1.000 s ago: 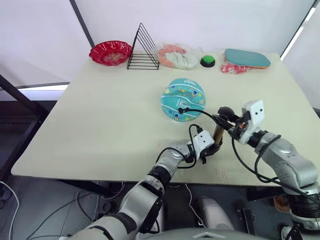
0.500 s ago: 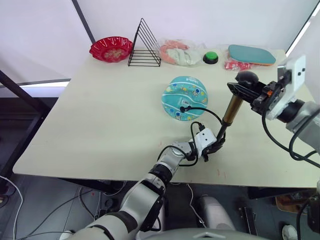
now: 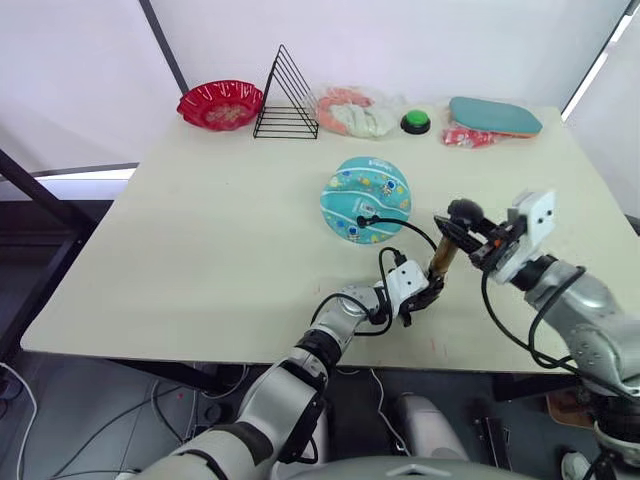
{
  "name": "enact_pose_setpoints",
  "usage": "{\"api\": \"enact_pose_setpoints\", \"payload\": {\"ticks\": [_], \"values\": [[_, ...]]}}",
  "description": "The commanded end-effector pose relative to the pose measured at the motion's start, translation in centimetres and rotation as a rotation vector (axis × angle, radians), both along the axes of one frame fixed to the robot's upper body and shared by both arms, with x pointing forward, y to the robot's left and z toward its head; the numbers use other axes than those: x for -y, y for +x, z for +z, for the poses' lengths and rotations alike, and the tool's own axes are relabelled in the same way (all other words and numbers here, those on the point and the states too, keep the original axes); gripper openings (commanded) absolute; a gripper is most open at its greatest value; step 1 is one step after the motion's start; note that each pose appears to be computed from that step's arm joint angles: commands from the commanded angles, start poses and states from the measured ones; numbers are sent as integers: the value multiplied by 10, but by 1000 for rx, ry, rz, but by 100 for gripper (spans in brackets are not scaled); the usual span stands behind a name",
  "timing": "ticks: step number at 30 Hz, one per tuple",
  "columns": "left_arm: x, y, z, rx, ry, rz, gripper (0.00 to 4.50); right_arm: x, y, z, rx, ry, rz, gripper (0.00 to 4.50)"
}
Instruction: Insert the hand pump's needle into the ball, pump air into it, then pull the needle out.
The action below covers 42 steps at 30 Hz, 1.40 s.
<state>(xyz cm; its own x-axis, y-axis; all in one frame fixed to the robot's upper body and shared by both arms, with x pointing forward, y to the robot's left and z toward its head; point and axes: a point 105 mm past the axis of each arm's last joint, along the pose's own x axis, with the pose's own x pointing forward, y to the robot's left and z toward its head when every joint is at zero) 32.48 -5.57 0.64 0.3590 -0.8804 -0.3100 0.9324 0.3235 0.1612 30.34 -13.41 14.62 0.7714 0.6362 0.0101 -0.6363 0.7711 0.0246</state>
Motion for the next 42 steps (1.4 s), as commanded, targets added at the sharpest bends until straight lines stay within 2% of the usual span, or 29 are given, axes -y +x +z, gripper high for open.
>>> {"api": "enact_pose_setpoints", "payload": {"ticks": [1,3,8,11,18,22,25,27,30,34,42], "values": [[-6,-13,-22,-60,57,-20,107,13,-4,-82,-240,-152,-51,115],[-7,-13,-23,-59,58,-19,107,12,-2,-80,-225,-150,-46,115],[-7,-13,-23,-59,60,-17,107,17,11,-32,-96,-104,-71,115],[-7,-13,-24,-60,60,-21,107,21,14,23,32,-62,-78,115],[-6,-14,-25,-62,65,-30,107,28,1,118,227,-34,-49,115],[-6,-15,-25,-63,67,-35,107,33,-11,156,276,-21,-37,115],[-6,-15,-26,-62,68,-36,107,34,-15,168,285,-16,-29,115],[-6,-15,-25,-61,67,-35,107,34,-15,164,263,-10,-27,115],[-6,-15,-25,-60,65,-32,107,32,-10,135,183,-38,-26,115],[-6,-14,-25,-59,63,-30,107,32,3,68,22,-78,-62,115],[-10,-12,-26,-63,71,-12,107,18,2,-53,-212,-147,-48,115]]}}
